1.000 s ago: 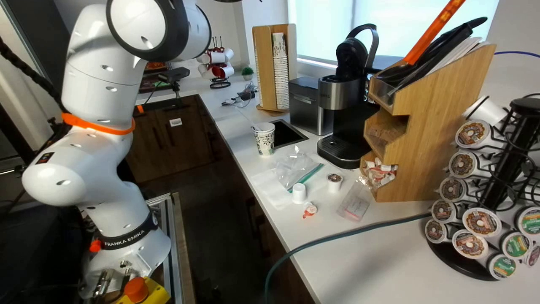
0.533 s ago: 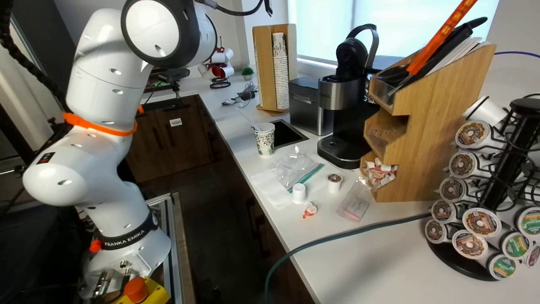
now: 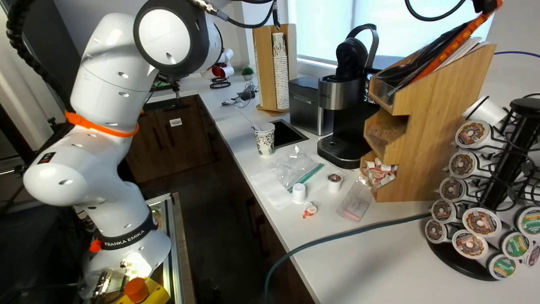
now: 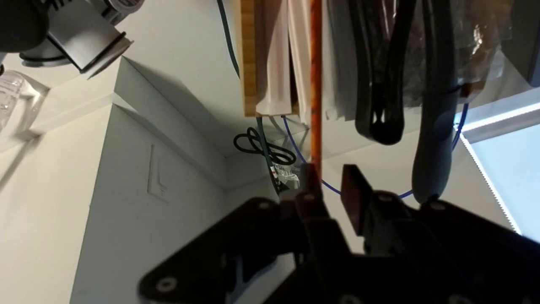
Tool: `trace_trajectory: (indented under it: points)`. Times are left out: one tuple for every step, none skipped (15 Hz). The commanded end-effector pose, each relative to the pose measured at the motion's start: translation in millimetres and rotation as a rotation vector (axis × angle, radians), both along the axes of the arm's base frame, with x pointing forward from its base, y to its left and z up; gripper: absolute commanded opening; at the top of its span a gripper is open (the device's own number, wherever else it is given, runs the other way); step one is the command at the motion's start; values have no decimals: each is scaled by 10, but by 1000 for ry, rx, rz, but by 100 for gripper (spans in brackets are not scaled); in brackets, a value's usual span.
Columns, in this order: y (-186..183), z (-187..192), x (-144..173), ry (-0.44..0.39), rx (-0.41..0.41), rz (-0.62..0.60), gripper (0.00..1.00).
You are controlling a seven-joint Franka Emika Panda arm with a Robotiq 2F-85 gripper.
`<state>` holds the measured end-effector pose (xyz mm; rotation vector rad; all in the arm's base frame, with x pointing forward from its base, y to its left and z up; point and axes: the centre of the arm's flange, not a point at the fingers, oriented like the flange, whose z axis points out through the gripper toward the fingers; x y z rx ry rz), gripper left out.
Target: Pick up the orange object from the cup and put it in the utensil holder
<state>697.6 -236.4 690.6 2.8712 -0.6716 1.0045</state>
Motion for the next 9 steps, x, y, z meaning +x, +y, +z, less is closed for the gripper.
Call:
trace_trajectory:
  points:
    - [-10,112,147,34,14,-37,54]
    - [-1,132,133,32,12,-42,62]
    - [33,184,95,21,-1,-39,69]
    - [84,248,47,12,-15,-30,78]
    - [177,363,-38,8,-31,-7,84]
    - [264,473,-133,12,-54,12,93]
    - [354,577,-235,27,-90,23,99]
    - [412,650,-302,41,-128,38,100]
    - [280,438,-179,-1,-78,14,90]
